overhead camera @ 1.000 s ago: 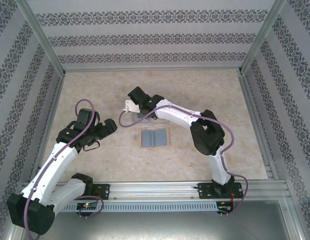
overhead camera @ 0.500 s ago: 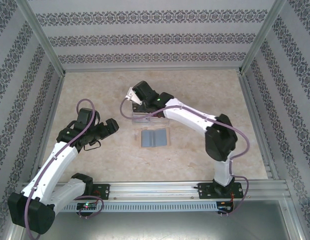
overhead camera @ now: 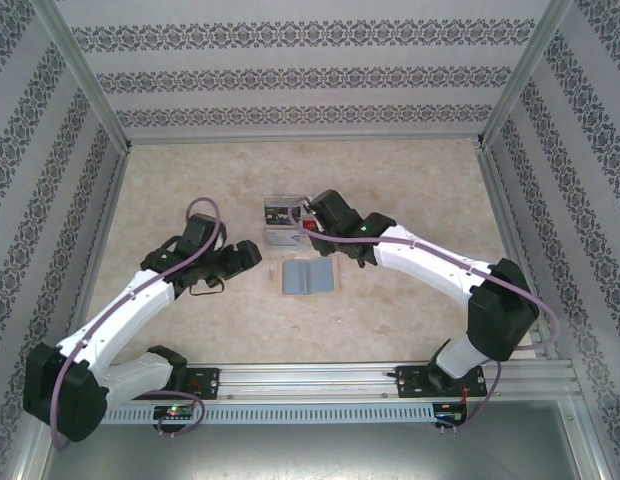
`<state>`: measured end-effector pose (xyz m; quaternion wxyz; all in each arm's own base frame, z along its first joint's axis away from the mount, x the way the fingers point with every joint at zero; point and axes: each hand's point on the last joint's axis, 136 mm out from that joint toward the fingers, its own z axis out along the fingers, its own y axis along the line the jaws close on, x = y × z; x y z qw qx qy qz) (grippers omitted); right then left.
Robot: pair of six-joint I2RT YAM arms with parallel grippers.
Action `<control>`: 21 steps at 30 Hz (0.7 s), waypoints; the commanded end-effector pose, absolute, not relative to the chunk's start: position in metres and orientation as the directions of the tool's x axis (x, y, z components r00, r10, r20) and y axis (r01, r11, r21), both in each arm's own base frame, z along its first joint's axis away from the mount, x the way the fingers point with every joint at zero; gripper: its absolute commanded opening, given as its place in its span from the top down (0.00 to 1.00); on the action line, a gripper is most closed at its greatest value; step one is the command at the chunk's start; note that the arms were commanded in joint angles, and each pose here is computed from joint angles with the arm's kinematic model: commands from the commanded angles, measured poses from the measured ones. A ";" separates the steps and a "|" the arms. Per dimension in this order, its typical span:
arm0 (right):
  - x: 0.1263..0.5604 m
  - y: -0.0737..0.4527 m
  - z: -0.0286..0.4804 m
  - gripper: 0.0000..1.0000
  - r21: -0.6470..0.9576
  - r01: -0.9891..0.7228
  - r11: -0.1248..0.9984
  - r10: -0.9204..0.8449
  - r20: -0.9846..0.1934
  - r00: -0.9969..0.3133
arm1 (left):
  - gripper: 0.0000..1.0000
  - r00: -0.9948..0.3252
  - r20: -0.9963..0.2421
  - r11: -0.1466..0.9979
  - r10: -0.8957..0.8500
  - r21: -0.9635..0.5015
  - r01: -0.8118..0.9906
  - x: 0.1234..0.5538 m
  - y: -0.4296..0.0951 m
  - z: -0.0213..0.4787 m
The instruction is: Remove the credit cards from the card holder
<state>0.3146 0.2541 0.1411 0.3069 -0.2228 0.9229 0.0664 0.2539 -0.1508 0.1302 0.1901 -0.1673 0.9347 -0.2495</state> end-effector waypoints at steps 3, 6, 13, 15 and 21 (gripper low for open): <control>0.288 0.231 0.104 0.68 0.290 -0.209 0.934 -0.054 -0.464 -0.884 | 0.22 -0.879 -0.282 0.819 -0.386 -0.544 -0.185 0.264 -0.188 0.131; 0.278 0.224 0.084 0.68 0.371 -0.140 0.918 0.022 -0.399 -0.917 | 0.30 -0.895 -0.264 0.819 -0.360 -0.549 -0.168 0.264 -0.205 0.124; 0.266 0.224 0.049 0.68 0.433 -0.070 0.899 0.069 -0.297 -0.952 | 0.45 -0.932 -0.220 0.831 -0.288 -0.541 -0.129 0.266 -0.236 0.109; 0.267 0.226 0.044 0.68 0.441 -0.065 0.895 0.071 -0.286 -0.956 | 0.47 -0.938 -0.207 0.833 -0.277 -0.539 -0.127 0.267 -0.241 0.104; 0.271 0.228 0.032 0.73 0.436 -0.053 0.898 0.070 -0.261 -0.963 | 0.54 -0.956 -0.180 0.852 -0.231 -0.513 -0.110 0.270 -0.252 0.088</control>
